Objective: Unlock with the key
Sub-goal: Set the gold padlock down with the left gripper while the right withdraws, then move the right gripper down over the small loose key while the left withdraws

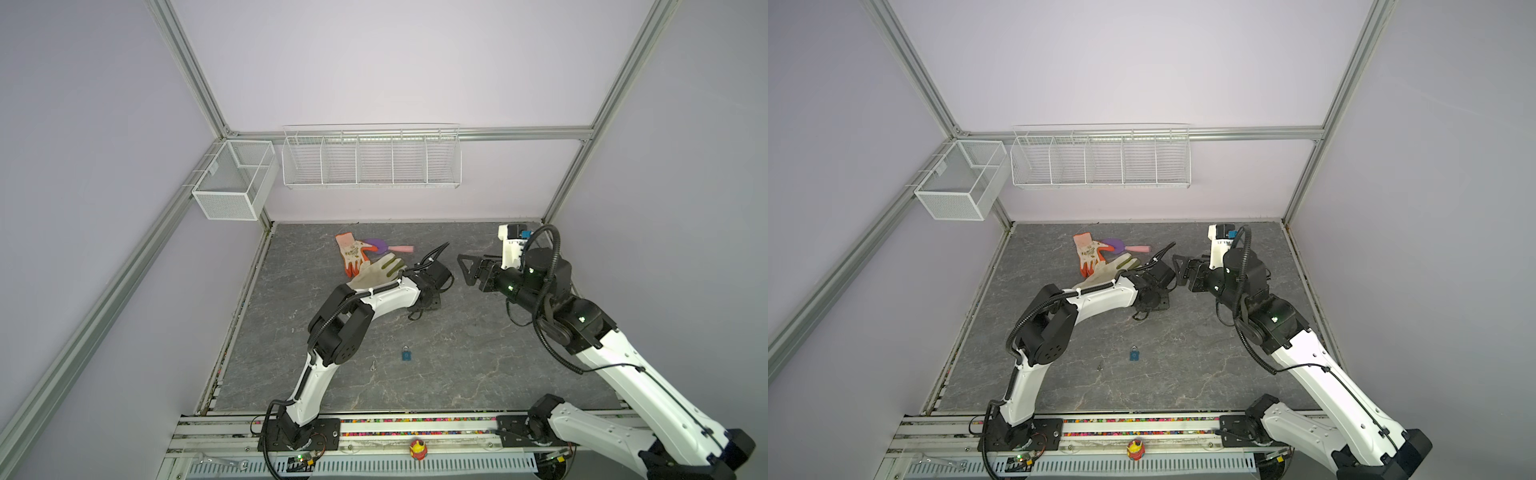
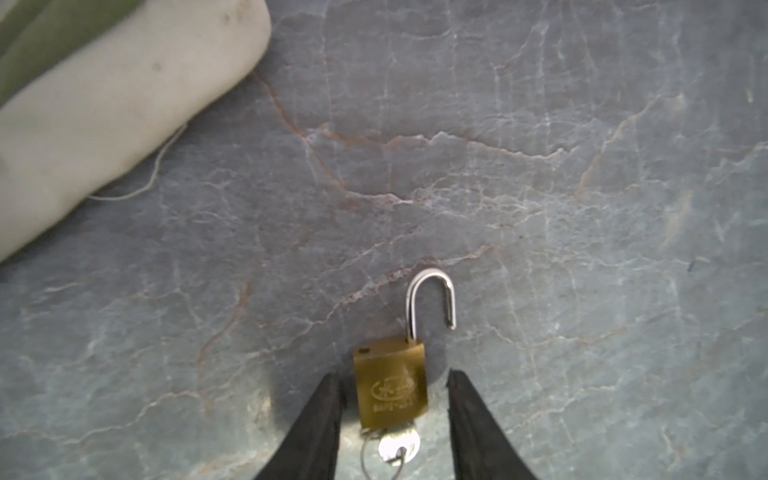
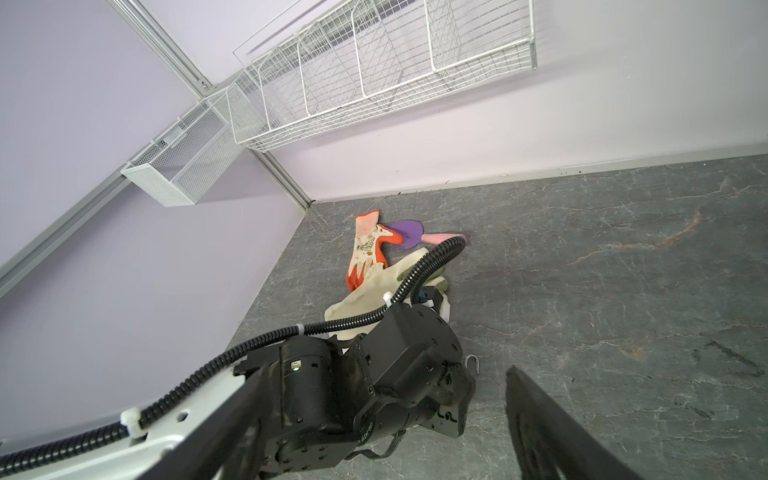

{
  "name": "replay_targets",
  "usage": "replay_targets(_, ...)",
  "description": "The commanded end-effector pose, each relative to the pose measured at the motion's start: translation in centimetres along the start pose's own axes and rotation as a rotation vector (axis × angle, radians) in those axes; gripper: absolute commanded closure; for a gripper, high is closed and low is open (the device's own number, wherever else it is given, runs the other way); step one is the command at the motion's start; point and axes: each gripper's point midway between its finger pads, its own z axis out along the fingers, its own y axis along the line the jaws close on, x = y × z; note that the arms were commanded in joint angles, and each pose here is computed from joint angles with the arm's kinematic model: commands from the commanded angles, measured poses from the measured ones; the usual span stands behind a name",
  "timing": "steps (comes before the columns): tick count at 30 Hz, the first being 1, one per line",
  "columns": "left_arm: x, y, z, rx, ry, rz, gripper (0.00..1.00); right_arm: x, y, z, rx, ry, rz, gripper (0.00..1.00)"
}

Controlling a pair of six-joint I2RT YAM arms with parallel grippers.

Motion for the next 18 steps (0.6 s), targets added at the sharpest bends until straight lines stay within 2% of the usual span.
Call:
replay_targets(1, -0.4, -0.1, -1.1, 0.009, 0.004, -0.015, 0.54, -0.3, 0.5, 0.2, -0.012, -0.004, -0.003, 0.12)
replay_targets(5, -1.1, -0.5, -3.2, 0.059, -0.025, -0.033, 0.53, -0.3, 0.6, 0.4, -0.005, 0.022, -0.003, 0.12)
replay_targets(10, -2.1, 1.1, -6.6, 0.109, -0.093, -0.087, 0.52, 0.5, 0.4, 0.3, -0.006, 0.042, -0.013, 0.12)
replay_targets(13, -2.8, 3.2, -9.4, 0.115, -0.182, -0.112, 0.52, 1.5, 0.0, 0.3, 0.011, 0.095, -0.046, 0.12)
replay_targets(18, -2.8, 8.5, -13.5, 0.04, -0.285, -0.153, 0.52, 4.8, 0.6, 0.8, -0.052, 0.19, -0.093, 0.12)
